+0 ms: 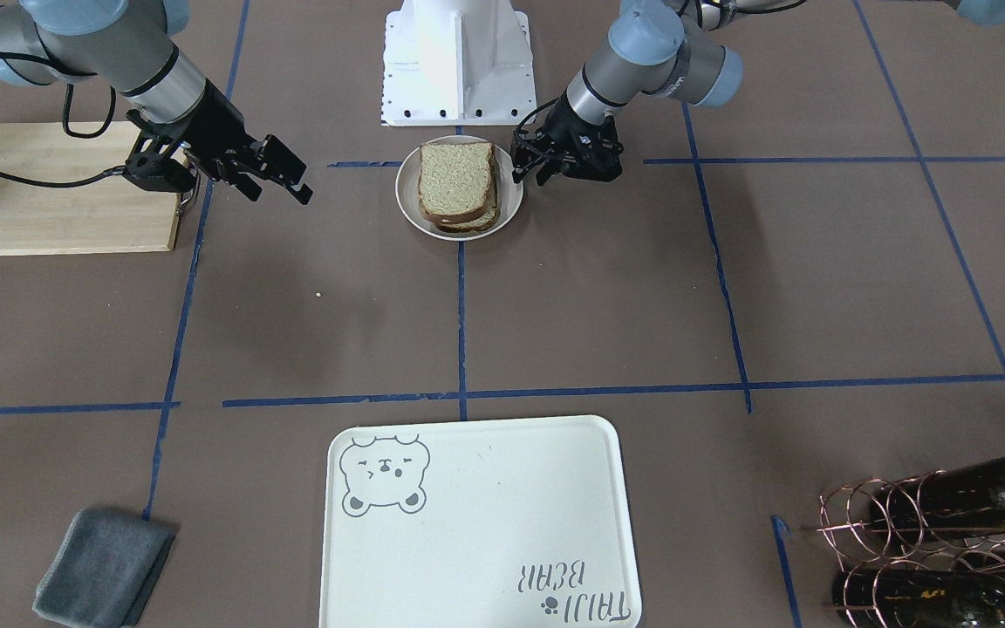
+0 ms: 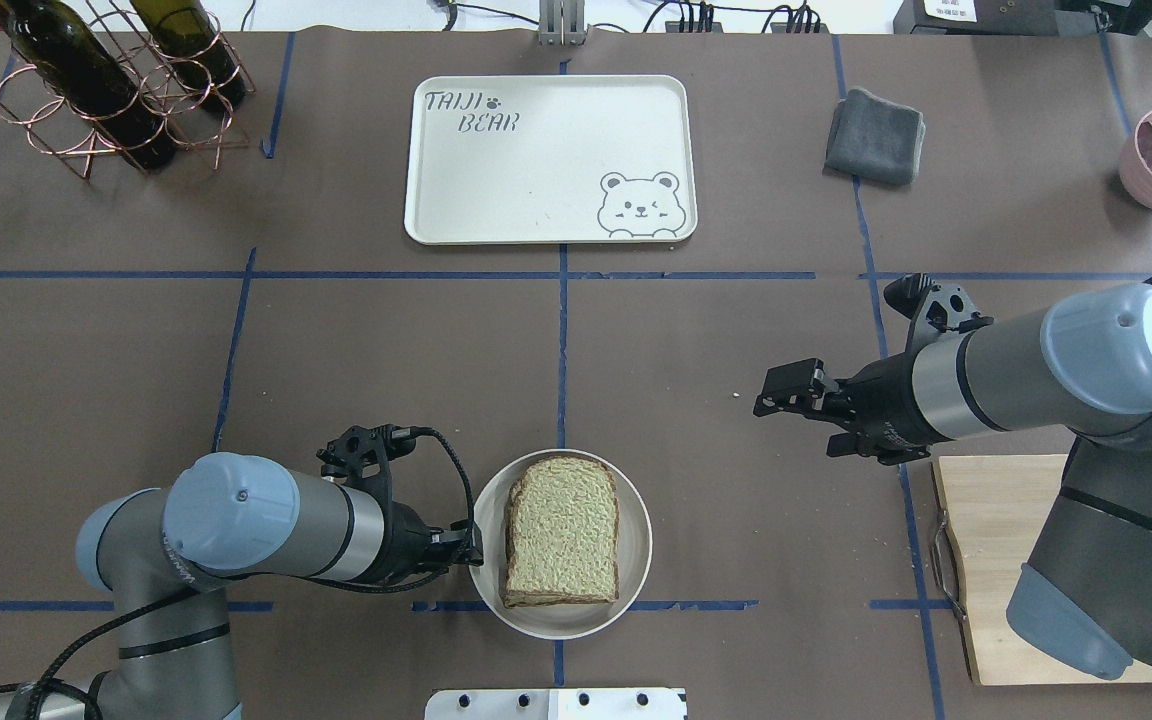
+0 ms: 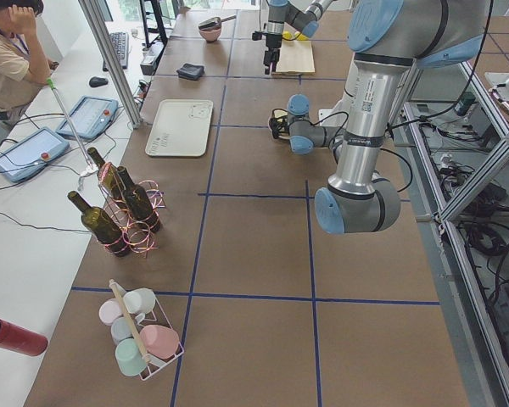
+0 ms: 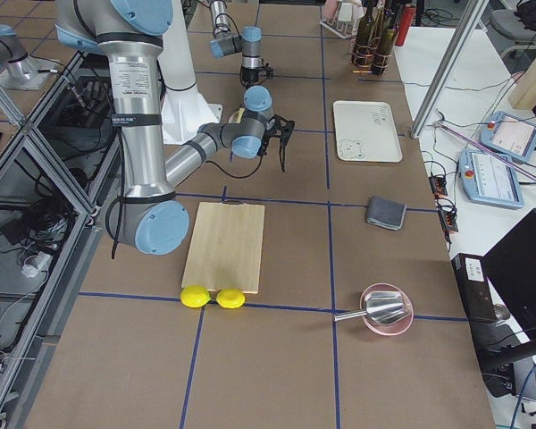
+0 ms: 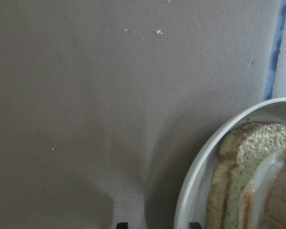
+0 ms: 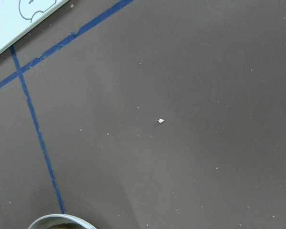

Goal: Make sandwich and place on tray
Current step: 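Reach the left gripper to the plate rim while the right gripper withdraws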

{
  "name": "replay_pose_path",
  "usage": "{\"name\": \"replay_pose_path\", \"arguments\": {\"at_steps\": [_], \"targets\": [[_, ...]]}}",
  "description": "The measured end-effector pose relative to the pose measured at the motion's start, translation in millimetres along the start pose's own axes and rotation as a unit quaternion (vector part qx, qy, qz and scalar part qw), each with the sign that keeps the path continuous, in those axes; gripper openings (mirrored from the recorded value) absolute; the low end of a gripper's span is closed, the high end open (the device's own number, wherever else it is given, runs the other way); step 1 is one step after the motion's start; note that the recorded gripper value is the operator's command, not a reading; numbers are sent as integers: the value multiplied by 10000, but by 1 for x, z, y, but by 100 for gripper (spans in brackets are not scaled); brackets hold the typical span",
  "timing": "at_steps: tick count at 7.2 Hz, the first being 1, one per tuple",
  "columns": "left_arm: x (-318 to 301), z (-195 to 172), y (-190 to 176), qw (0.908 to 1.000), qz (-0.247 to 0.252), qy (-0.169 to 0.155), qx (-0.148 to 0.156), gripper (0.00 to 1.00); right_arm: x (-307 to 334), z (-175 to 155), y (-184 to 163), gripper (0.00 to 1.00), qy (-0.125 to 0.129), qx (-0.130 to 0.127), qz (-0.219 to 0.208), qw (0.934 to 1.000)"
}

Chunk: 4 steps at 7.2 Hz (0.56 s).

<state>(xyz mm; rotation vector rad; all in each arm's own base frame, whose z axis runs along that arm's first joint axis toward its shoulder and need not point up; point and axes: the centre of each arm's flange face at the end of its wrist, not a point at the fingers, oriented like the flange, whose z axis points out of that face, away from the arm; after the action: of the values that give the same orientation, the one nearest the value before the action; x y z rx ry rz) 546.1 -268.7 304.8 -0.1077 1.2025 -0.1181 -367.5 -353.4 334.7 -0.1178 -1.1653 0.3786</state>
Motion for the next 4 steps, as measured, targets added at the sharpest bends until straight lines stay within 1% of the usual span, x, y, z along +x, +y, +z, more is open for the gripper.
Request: {"name": "replay_pose_path", "arguments": {"at_steps": [1,3,4], "targets": [[2,3,2,10000,10,0,-23,38,1,1,0,100,9,1,4,10000],[7,6,7,10000,38,22,-66,38,2,2,-1,100,23,2,10,10000],[10,8,8,10000,48,34,-76,36,2,2,-1,100,27,3,14,10000]]}}
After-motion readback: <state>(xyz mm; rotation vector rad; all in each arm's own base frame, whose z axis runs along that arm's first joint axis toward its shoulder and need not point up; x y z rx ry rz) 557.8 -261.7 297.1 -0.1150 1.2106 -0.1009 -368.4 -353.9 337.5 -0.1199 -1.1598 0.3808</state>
